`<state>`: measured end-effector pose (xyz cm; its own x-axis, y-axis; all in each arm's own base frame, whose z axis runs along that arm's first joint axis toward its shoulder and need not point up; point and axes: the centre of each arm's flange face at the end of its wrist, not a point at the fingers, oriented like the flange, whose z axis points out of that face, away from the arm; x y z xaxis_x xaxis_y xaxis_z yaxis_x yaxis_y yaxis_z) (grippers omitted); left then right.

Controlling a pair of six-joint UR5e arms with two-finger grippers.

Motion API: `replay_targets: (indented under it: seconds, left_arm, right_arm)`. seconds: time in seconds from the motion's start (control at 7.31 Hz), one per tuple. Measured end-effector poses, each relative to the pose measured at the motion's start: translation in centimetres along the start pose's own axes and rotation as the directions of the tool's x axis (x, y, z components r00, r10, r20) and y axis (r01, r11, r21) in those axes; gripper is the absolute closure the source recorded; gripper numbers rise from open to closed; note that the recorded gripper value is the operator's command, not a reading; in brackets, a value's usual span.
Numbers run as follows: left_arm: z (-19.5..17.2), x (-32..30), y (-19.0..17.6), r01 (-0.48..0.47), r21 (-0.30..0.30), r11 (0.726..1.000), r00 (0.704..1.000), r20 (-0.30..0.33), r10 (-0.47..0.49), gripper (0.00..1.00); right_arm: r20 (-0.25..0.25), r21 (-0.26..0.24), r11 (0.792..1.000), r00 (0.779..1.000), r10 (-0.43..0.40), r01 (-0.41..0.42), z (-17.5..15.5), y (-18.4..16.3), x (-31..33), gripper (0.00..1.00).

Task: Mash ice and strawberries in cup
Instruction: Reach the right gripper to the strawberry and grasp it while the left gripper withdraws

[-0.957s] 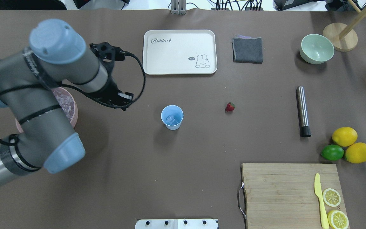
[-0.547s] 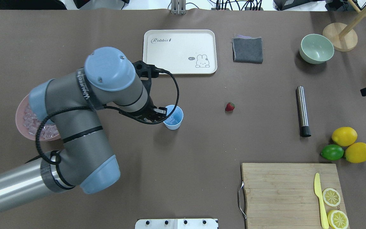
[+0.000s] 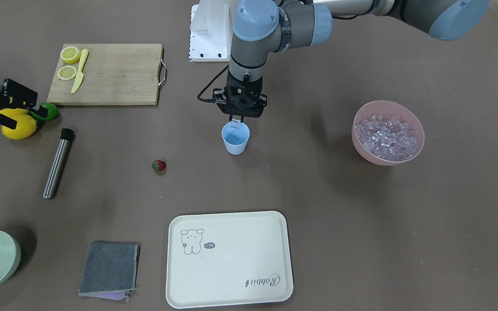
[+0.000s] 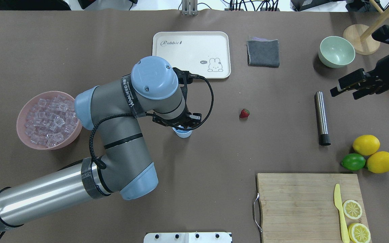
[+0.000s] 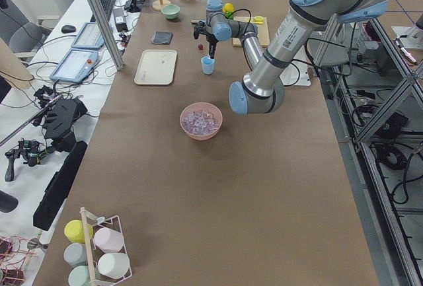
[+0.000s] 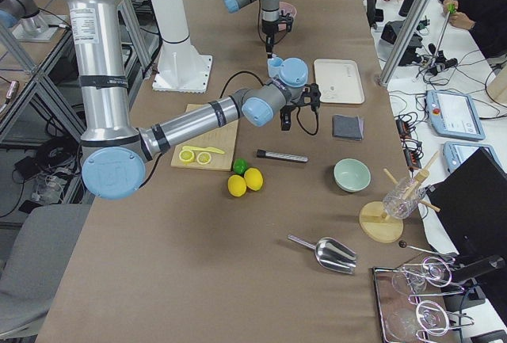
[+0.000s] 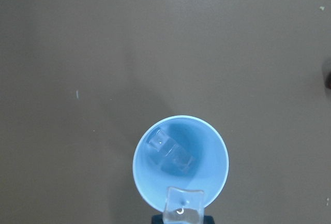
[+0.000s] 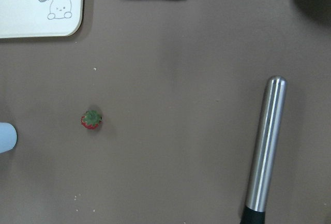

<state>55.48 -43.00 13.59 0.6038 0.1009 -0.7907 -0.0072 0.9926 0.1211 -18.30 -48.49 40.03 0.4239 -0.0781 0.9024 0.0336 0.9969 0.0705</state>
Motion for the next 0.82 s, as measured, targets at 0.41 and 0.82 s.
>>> replay_targets:
  seconds: [0.41, 0.82]
  left_arm:
    - [-0.3, -0.6, -0.8, 0.000, 0.029, 1.000, 1.000, 0.002, 0.000, 0.02]
    - [-3.0, -6.4, -1.7, -0.025, 0.075, 0.997, 1.000, 0.010, 0.025, 0.02]
  right_arm:
    - [-0.033, 0.010, 1.000, 0.999, 0.007, -0.006, 6.7, 0.0, -9.2, 0.00]
    - [-0.108, 0.057, 0.998, 0.994, -0.003, 0.010, 14.7, 0.5, -15.5, 0.02]
